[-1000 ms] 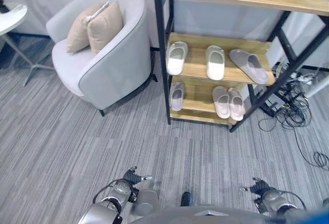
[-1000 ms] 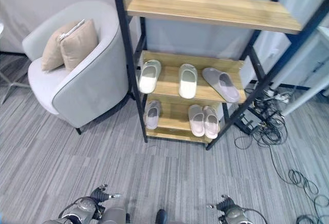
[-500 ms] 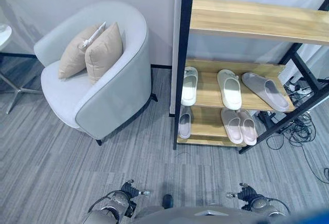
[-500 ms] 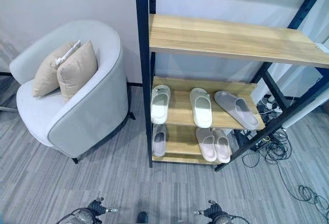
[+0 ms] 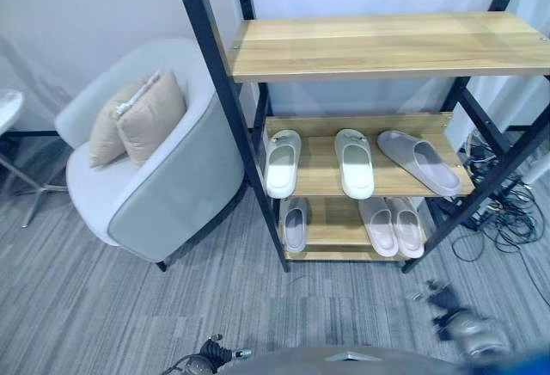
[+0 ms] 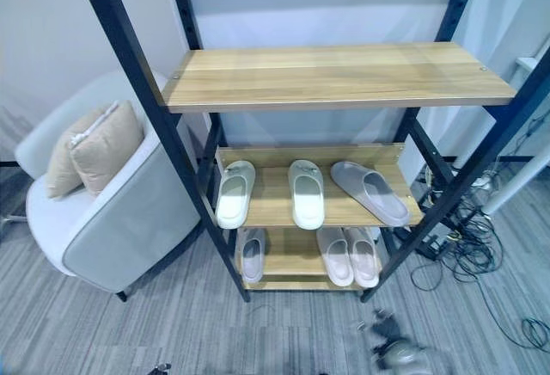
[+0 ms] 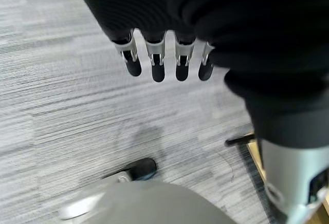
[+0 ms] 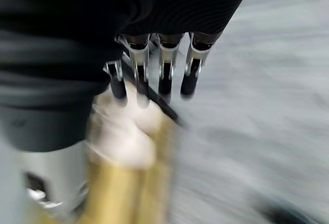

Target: Arrange the slippers neatly on the shoe rack.

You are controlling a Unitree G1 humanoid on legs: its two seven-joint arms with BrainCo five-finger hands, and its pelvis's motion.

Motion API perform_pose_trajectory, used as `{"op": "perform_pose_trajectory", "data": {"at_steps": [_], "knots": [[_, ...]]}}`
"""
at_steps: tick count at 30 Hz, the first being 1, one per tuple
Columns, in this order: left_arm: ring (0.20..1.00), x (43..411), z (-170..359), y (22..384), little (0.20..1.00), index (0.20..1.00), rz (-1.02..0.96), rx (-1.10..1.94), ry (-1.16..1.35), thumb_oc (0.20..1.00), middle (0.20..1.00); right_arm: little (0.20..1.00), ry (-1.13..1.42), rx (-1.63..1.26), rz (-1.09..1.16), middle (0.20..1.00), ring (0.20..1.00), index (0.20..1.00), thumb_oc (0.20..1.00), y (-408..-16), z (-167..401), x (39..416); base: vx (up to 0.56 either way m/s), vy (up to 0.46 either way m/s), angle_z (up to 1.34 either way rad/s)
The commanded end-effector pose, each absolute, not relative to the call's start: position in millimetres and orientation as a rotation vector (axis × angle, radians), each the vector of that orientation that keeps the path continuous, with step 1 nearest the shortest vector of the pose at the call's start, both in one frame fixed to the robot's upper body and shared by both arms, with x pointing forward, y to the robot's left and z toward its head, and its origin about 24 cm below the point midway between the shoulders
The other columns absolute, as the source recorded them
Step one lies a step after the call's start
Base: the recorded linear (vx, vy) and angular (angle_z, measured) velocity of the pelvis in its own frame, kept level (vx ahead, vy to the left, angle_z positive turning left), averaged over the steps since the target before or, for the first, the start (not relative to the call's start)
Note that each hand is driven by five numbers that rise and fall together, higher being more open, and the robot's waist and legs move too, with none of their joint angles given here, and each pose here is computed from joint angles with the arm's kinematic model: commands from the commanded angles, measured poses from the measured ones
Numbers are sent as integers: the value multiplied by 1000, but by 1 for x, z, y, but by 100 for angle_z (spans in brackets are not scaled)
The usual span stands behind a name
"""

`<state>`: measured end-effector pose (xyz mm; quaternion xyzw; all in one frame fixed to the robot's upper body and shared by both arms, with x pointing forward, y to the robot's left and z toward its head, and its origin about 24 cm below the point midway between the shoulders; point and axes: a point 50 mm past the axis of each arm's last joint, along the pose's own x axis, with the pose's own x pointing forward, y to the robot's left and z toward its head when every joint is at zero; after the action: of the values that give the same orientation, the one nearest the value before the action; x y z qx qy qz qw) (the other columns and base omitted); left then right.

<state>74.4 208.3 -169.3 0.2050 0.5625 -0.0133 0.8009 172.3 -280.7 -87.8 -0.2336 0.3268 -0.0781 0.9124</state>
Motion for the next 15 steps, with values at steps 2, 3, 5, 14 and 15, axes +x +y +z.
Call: {"op": "perform_pose_trajectory", "data": {"at_steps": [2, 3, 5, 14, 15], "knots": [[1000, 109, -163, 200, 1000, 1000, -95, 517, 1103, 1000, 1000, 1000, 492, -477, 21, 1000, 1000, 1000, 1000, -220, -80, 188, -56, 16, 0], [1000, 113, -162, 196, 1000, 1000, -103, 520, 1083, 1000, 1000, 1000, 411, -497, 56, 1000, 1000, 1000, 1000, -214, -68, 194, 0, 0, 0], [1000, 114, -162, 194, 1000, 1000, -107, 525, 1073, 1000, 1000, 1000, 309, -513, 69, 1000, 1000, 1000, 1000, -210, -51, 197, 5, 17, -3], [1000, 108, -165, 184, 1000, 1000, -153, 550, 1061, 1000, 1000, 1000, -68, -724, -61, 1000, 1000, 1000, 1000, -215, 17, 238, 38, 40, -6], [1000, 109, -164, 184, 1000, 1000, -157, 552, 1057, 1000, 1000, 1000, -80, -729, -71, 1000, 1000, 1000, 1000, -216, 20, 242, 0, 0, 0]]}}
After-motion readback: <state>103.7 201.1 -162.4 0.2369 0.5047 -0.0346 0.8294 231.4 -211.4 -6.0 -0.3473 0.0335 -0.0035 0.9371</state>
